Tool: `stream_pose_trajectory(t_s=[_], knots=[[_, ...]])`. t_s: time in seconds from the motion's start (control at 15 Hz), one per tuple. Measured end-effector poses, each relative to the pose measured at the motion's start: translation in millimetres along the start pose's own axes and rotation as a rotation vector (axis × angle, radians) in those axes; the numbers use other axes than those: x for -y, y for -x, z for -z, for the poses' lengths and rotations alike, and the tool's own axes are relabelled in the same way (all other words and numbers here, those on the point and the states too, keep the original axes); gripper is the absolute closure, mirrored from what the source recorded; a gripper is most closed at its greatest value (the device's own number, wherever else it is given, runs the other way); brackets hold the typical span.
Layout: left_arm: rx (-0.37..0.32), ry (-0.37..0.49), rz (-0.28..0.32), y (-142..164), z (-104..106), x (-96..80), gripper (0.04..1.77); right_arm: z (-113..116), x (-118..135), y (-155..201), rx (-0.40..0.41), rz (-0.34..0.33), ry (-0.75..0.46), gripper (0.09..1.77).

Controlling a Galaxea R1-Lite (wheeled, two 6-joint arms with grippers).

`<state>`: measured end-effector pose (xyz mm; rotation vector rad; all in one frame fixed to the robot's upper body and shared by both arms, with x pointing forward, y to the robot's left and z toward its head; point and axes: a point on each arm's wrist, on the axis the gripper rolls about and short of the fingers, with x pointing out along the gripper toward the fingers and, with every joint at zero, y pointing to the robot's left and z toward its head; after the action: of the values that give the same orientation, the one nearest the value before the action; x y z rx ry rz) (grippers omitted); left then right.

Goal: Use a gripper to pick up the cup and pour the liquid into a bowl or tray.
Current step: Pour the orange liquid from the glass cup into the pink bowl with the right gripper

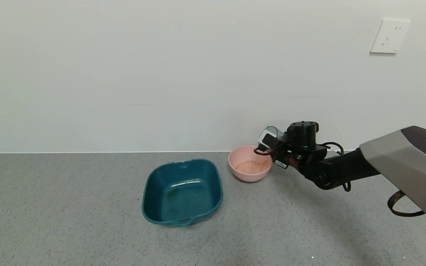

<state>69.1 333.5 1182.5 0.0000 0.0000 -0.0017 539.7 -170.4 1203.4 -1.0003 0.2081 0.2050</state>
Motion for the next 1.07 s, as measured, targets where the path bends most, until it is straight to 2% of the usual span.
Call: stream_pose_trajectory(t_s=[0.4, 1.07], knots=[[0.000, 0.000, 0.000, 0.0, 0.0, 0.0, 0.09, -9.2, 4.2, -1.6, 0.017, 0.036, 0.199, 0.50], [0.000, 0.000, 0.000, 0.0, 0.0, 0.0, 0.09, -6.0, 16.2, 1.0, 0.005, 0.062, 0.414, 0.50]])
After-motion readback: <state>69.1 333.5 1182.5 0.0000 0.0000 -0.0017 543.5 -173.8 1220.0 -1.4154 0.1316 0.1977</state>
